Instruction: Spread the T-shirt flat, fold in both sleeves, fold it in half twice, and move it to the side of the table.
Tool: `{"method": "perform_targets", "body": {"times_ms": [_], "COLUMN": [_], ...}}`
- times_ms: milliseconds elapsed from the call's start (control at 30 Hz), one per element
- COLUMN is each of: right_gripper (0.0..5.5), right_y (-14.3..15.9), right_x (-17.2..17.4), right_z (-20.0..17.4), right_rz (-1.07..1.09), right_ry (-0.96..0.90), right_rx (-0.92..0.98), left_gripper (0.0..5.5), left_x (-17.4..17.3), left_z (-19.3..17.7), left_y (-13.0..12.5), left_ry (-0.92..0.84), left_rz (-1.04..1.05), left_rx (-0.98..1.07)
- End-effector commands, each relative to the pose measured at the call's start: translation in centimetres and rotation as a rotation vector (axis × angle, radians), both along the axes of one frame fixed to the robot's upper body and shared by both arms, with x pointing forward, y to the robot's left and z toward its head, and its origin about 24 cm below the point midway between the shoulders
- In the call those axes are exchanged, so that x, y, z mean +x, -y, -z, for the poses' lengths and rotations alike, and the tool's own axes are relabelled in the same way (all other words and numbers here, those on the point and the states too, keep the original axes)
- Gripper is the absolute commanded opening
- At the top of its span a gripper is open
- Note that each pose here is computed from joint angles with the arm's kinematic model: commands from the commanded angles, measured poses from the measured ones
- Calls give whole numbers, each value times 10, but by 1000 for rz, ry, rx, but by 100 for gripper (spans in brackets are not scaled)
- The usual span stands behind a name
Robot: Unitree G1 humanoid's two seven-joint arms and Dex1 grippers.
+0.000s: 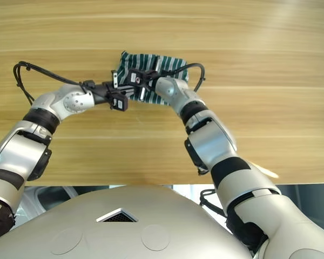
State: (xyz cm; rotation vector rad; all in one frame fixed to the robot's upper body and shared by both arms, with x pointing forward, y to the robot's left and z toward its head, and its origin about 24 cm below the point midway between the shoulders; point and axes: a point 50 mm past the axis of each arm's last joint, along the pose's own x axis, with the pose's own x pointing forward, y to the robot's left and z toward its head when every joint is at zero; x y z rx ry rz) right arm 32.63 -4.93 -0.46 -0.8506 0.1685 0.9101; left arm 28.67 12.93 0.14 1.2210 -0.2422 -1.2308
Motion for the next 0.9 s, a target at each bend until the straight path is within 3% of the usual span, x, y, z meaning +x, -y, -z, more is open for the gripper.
{"method": "perform_targets", "body": {"times_ms": [33,200,300,433,600,900], "right_gripper": [1,1,1,1,1,1], "right_y": [39,113,184,247,261,263], "right_x": [8,1,-29,-73,-86,-44], "right_z": [8,27,48,62,64,22], "right_rz": [212,661,1055,1407,1460,1339], "right_ry": [-86,-221,-280,-305,-311,-134], "right_rx": [11,113,168,237,269,498], "left_gripper": [0,0,0,0,0,0], "left_x": [-16,-15,-15,-19,-31,-37], "left_z": [29,21,13,11,16,18], "left_y": [-7,-10,-18,-32,-45,-52], "left_ry": [-81,-75,-85,-109,-138,-181], "left_rz": [-18,-47,-103,-204,-287,-355], "left_rx": [117,7,-113,-233,-316,-404]}}
